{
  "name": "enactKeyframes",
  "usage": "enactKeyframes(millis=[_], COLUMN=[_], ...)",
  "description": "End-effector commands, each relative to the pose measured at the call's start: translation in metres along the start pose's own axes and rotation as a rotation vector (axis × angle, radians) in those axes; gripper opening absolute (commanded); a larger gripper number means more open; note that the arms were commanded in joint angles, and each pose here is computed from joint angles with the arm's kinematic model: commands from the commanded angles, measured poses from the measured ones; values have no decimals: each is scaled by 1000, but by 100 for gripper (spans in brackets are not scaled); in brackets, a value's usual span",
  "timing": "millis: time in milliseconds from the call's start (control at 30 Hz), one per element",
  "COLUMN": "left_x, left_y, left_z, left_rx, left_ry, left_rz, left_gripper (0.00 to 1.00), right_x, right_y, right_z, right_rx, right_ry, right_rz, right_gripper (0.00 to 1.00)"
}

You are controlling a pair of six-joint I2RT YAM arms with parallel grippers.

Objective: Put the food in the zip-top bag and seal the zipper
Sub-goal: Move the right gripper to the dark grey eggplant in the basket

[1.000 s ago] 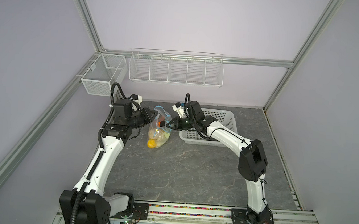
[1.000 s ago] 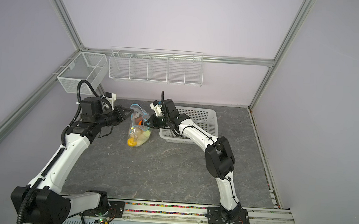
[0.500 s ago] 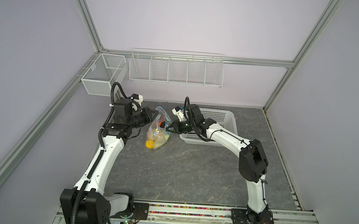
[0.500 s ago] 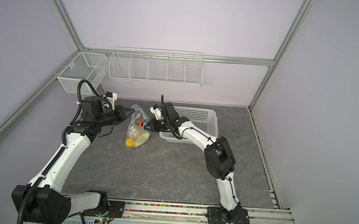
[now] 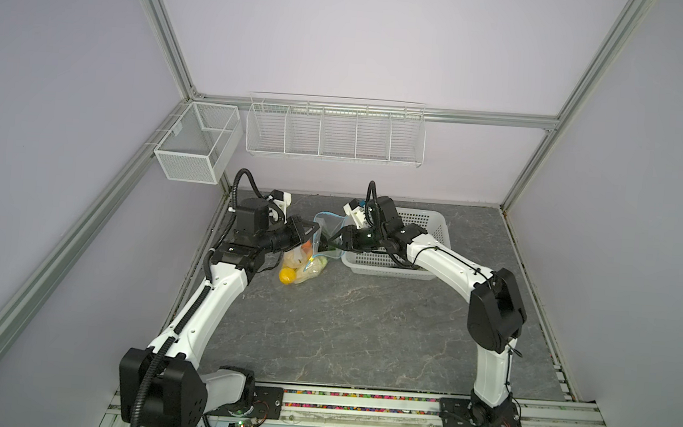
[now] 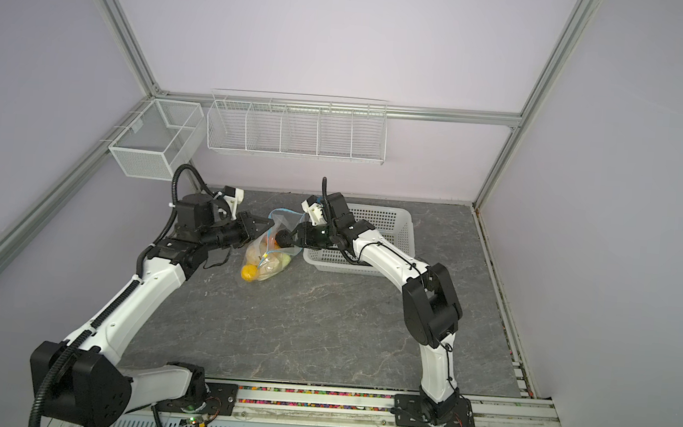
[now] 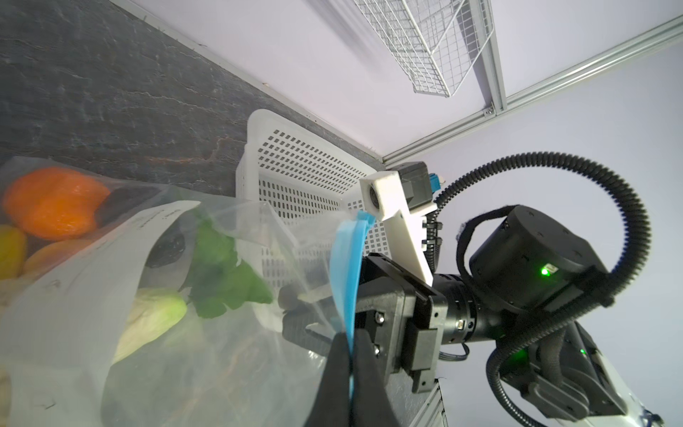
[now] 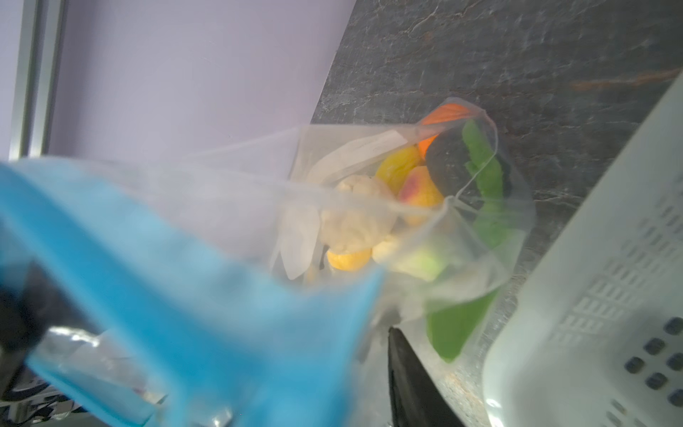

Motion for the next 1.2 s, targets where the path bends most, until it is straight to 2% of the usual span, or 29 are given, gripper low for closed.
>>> enactKeyframes(millis=[0,133,267,433,600,833,967,1167], left_x=[-1,0,2,4,6,7,7,7], left_y=[-4,-5,-8,-10,-9,-8,-9,-9], left_z=[2,3,7,11,12,14,14,14], left_rx=[21,28,35,36,27,26,28,29], left_ry=[9,16,32,47,38,37,39,34], left_rz=[-5,-8,1,14,18,14,18,14], left_gripper=[0,0,0,0,0,0,0,0], right_x=[-5,8,26,46,53,71,74,82], right_y=[45,87,118,144,146,136,142,142], right_z=[-1,-23,-62,-122,-164,-204,-214,-228], right_rx=[105,286,465,655,688,780,820,902], right_ry=[37,50,23,-74,-176,-368,-413,-472], right_rz=[-31,-30,6,69,62,147,101,153], right_gripper=[53,63,66,69,68,68,68,69])
Point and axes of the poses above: each gripper's point midway between its finger pads, its own y axis back along the fingers, its own z axis along the line the jaws close on, x = y × z, the point moved 4 cm from there along y, back along the fingers, and after that the axes turned 12 degrees about y, right-handed, at the moved point
